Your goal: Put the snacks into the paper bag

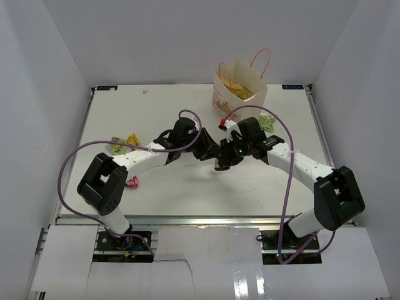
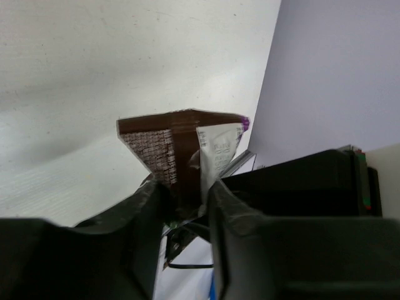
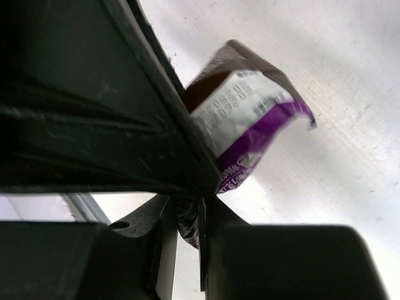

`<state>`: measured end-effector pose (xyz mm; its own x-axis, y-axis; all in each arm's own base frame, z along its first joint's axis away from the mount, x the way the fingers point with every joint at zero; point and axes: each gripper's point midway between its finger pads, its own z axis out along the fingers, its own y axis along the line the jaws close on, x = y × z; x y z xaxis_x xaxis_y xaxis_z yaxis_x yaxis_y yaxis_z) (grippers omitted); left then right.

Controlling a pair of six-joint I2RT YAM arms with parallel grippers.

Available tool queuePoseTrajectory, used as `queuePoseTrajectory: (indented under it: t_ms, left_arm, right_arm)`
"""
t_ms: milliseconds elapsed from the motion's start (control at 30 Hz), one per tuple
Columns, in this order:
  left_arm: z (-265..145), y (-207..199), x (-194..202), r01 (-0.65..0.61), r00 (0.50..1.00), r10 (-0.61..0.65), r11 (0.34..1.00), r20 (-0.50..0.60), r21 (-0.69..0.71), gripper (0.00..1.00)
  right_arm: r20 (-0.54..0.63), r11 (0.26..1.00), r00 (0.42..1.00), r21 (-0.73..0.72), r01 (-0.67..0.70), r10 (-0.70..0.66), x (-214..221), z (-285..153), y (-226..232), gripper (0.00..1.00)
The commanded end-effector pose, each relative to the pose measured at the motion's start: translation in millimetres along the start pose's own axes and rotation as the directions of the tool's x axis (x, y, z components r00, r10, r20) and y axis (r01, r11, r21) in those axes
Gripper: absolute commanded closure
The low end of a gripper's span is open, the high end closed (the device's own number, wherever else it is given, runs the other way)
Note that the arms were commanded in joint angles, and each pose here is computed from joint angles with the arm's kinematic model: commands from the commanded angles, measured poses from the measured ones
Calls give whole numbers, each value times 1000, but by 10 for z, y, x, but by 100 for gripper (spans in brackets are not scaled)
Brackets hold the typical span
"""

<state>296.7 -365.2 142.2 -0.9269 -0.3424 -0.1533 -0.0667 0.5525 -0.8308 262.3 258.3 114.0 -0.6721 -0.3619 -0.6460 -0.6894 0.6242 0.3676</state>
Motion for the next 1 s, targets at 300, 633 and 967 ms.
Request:
queuePoseTrajectory:
  t_ms: [300, 633, 967]
  left_arm:
    - [-1196, -736, -839, -384, 870, 346, 922, 350, 43, 2]
    - [-1763, -274, -1015, -379, 776, 429, 903, 463, -203, 2]
    - [-1877, 123, -848, -307, 791, 395, 917, 468, -254, 2]
  right_arm:
    - [235, 811, 781, 66, 581, -578, -839, -807, 179, 92]
    - [392, 727, 631, 518, 450, -670, -2837, -2123, -423, 92]
    - [273, 624, 696, 715, 315, -664, -3368, -1677, -1497, 91]
